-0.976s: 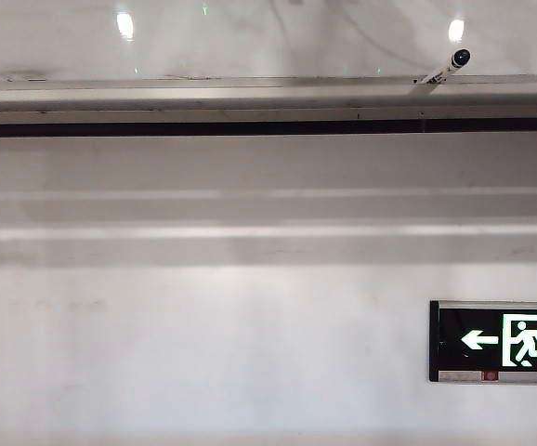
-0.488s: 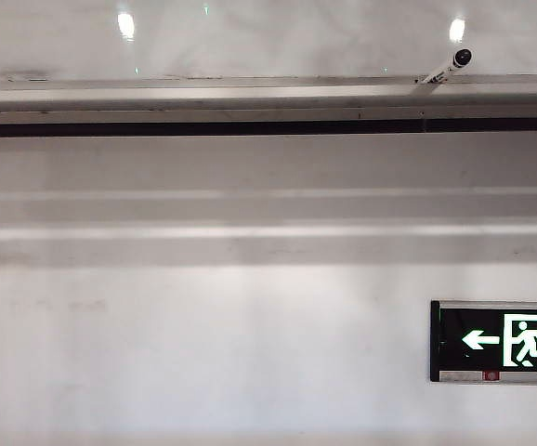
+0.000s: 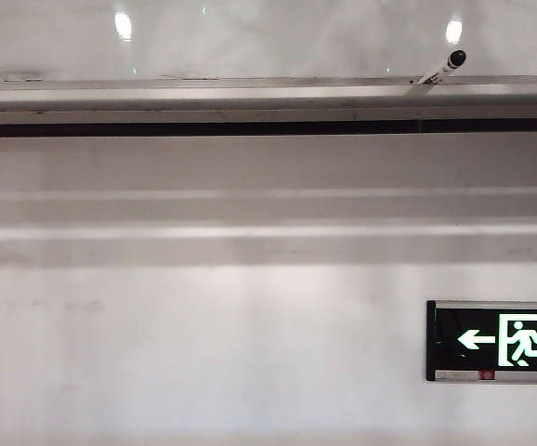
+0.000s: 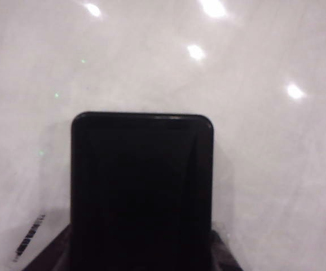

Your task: Wipe the whiteboard clean using the black magnetic whiteboard eraser attached to the whiteboard.

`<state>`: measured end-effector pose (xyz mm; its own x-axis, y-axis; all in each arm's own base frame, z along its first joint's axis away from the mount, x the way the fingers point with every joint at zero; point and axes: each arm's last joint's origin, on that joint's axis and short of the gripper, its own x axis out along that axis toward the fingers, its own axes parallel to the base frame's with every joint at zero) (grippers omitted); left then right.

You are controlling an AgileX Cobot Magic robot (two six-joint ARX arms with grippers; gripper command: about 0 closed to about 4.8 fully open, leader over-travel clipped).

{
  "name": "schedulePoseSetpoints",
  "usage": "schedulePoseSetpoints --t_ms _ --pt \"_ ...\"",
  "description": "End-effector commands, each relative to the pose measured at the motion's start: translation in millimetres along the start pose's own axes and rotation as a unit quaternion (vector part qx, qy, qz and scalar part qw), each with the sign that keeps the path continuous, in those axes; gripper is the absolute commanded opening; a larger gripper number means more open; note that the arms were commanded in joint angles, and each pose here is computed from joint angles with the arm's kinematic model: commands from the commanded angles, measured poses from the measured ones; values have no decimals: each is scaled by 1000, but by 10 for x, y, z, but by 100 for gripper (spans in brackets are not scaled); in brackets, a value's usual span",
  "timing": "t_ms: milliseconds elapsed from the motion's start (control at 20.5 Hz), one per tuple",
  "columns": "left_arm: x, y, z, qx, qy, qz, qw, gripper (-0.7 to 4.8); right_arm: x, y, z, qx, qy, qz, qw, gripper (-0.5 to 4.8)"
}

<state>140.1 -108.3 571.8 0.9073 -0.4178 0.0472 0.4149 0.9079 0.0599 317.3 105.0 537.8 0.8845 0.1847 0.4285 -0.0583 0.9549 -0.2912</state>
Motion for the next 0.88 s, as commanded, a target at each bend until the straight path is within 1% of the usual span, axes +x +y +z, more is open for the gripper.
schedulePoseSetpoints --t_ms 49,146,293,342,488,683,829,878 --pt "-25 9 46 -6 -19 -1 1000 -8 124 344 -260 2 32 78 996 48" --pt "-25 9 52 -7 -22 -1 1000 -8 155 531 -320 -12 32 110 993 48" --pt "-23 10 62 -9 -27 0 1000 -8 183 733 -394 -20 38 133 990 48" --pt "-23 10 66 -9 -29 0 1000 -8 189 828 -424 -20 40 149 988 48" --pt "-23 10 66 -9 -29 0 1000 -8 212 1020 -545 -31 56 176 982 48" --pt "-20 9 66 -9 -29 0 1000 -8 227 1190 -737 -43 96 206 973 48" --pt "-20 9 66 -9 -29 0 1000 -8 217 1245 -820 -51 121 221 966 47" --pt "-20 9 66 -9 -29 0 1000 -8 208 1262 -816 -63 122 222 965 46"
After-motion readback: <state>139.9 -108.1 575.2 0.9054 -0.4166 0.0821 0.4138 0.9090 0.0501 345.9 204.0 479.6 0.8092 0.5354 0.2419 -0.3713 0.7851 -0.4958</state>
